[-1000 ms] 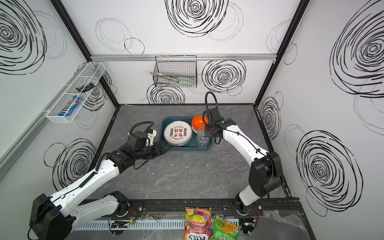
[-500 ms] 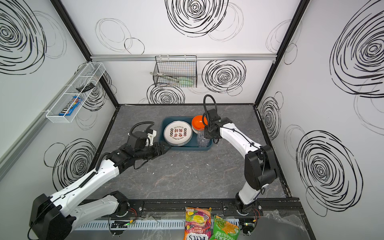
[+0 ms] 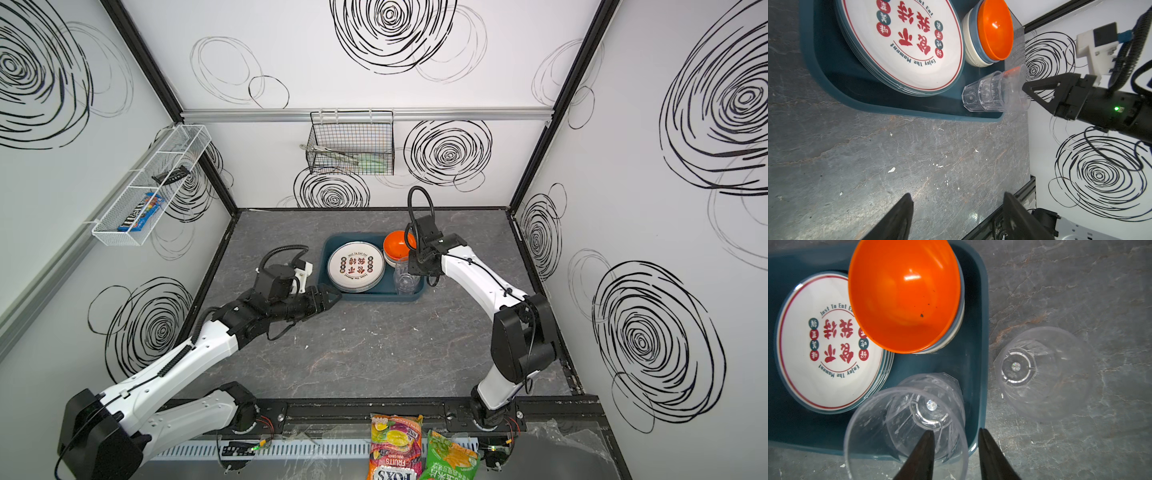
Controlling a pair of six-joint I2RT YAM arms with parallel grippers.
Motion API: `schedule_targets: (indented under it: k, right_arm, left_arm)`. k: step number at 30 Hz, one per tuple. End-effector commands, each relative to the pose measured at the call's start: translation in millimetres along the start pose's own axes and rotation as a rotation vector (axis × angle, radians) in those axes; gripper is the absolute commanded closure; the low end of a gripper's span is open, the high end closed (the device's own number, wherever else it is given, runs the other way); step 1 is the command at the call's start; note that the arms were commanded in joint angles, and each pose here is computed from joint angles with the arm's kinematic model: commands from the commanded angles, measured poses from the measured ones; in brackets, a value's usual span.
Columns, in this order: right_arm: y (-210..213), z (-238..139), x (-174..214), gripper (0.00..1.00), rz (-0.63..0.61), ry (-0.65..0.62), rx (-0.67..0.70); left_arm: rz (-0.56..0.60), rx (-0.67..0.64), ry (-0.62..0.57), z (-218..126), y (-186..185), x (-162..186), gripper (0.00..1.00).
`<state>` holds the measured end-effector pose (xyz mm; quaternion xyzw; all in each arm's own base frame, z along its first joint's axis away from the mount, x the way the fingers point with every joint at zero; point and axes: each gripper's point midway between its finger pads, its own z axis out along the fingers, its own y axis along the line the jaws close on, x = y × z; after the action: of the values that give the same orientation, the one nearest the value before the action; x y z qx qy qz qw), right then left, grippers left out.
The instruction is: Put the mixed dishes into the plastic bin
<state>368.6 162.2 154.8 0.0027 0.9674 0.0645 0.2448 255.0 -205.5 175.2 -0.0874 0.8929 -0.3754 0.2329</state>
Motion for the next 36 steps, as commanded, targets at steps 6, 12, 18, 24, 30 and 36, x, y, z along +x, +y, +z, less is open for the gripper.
schedule_targets:
  k: [6, 12, 18, 24, 30, 36]
  right_arm:
    - [-8.1, -35.2, -19.2, 0.57, 0.048, -0.084, -0.011]
    - [-29.5, -40.0, -26.8, 0.51, 0.12, -0.134, 0.0]
    - [-60.8, -37.1, -30.5, 0.48, 0.237, -0.174, -0.011]
    - [-92.3, -22.2, -27.4, 0.47, 0.348, -0.149, 0.017]
    - [-107.2, -4.9, -25.5, 0.47, 0.431, -0.103, -0.025]
    - [-111.7, 16.2, -23.0, 0.48, 0.456, -0.048, -0.039]
  left_arm:
    - [0.03, 0.061, -0.011, -2.7, -11.3, -0.6, 0.26]
    - [0.076, 0.098, 0.026, 2.9, -24.2, 9.6, 0.25]
    - [0.131, 0.138, 0.06, 9.1, -41.6, 19.9, 0.25]
    - [0.18, 0.158, 0.07, 14.0, -57.1, 25.1, 0.25]
    - [0.209, 0.168, 0.056, 19.9, -69.1, 29.3, 0.25]
    - [0.22, 0.175, 0.084, 30.8, -75.9, 39.0, 0.25]
